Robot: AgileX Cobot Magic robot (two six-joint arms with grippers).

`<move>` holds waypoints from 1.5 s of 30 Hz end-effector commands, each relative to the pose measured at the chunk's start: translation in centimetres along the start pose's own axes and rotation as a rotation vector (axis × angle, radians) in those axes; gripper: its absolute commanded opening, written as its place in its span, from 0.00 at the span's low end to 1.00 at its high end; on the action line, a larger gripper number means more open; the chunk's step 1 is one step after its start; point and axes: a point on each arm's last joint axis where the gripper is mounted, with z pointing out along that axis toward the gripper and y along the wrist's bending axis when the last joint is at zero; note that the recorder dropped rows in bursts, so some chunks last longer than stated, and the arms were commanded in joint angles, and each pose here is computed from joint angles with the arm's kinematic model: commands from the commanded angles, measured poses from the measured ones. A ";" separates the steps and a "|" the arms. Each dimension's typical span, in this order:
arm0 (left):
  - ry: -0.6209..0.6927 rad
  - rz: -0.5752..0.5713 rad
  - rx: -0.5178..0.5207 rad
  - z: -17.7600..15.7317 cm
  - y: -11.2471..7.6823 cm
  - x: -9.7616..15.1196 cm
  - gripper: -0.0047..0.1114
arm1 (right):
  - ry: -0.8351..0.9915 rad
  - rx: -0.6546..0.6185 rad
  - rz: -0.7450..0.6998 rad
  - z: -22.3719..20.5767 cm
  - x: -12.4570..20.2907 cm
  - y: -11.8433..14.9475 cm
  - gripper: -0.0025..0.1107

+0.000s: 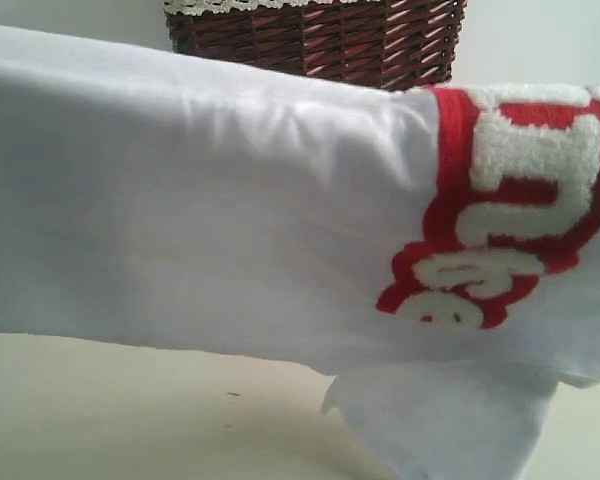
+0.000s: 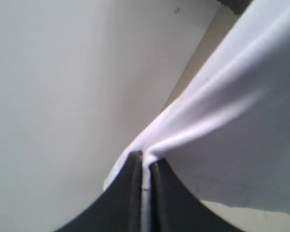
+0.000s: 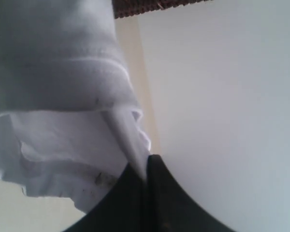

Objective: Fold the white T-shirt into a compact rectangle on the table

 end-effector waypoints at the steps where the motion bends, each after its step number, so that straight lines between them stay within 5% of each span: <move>1: -0.164 -0.048 0.007 -3.3 -0.6 0.4 0.04 | -0.036 0.066 -0.010 -2.4 -1.6 1.3 0.02; 8: -0.295 -0.129 0.160 -6.5 -2.9 1.2 0.04 | -0.032 0.174 0.041 -5.1 -2.9 3.2 0.02; 17: -0.337 -0.146 0.156 -8.8 -3.8 2.6 0.04 | -0.024 0.253 0.143 -6.9 -3.7 4.9 0.02; 22: -0.354 -0.269 0.257 -8.9 -4.9 2.5 0.04 | -0.029 0.278 0.222 -7.5 -4.0 5.4 0.02; 36: -0.128 -0.285 0.497 -1.9 -11.0 4.1 0.04 | -0.020 0.105 0.317 -2.9 -2.1 7.5 0.02; 45: -0.093 -0.274 0.498 3.4 -13.0 3.6 0.04 | -0.028 -0.055 0.362 2.4 0.1 7.7 0.02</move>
